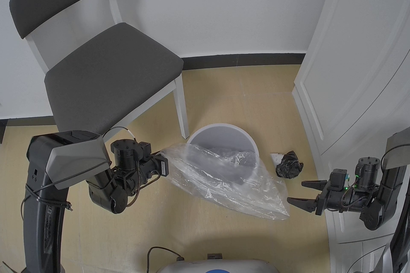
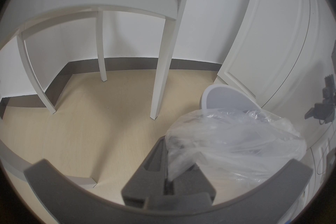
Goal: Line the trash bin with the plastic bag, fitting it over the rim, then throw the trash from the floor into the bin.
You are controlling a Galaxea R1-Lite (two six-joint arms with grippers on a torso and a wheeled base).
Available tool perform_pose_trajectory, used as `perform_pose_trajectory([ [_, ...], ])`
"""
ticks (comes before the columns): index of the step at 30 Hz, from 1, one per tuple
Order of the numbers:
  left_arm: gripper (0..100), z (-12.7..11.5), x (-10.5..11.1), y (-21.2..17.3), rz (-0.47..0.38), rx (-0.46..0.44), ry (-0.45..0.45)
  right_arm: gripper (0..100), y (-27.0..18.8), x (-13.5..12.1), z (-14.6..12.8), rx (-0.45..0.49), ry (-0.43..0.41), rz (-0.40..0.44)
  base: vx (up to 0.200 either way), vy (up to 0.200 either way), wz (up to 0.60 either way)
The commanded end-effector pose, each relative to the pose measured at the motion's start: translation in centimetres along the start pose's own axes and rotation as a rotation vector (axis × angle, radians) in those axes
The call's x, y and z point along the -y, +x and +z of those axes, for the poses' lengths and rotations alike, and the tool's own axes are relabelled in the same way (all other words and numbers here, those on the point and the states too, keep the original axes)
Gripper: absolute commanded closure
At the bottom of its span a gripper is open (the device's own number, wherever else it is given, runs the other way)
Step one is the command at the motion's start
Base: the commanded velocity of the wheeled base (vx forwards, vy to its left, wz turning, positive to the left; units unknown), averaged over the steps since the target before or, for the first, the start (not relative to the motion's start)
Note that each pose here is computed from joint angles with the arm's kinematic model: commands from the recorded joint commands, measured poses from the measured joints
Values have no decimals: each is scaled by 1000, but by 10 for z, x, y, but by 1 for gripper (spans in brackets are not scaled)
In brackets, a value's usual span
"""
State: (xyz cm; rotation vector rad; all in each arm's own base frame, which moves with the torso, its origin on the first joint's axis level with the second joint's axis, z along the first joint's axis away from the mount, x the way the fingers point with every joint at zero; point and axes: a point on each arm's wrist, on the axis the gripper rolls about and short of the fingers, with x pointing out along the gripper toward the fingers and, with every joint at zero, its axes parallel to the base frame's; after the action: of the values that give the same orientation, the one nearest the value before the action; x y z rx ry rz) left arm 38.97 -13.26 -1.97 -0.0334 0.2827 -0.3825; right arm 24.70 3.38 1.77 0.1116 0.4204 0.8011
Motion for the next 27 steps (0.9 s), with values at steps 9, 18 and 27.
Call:
perform_pose_trajectory([
  [9, 100, 11, 2, -3, 1, 31, 0, 0, 1, -106, 65, 240, -458, -468, 0, 0, 0],
  [18, 100, 18, -12, -4, 61, 47, -7, 0, -18, -111, 68, 221, -598, -608, 0, 0, 0],
  [27, 100, 19, -6, -2, 50, 54, -4, 0, -35, -116, 65, 203, -683, -627, 0, 0, 0],
])
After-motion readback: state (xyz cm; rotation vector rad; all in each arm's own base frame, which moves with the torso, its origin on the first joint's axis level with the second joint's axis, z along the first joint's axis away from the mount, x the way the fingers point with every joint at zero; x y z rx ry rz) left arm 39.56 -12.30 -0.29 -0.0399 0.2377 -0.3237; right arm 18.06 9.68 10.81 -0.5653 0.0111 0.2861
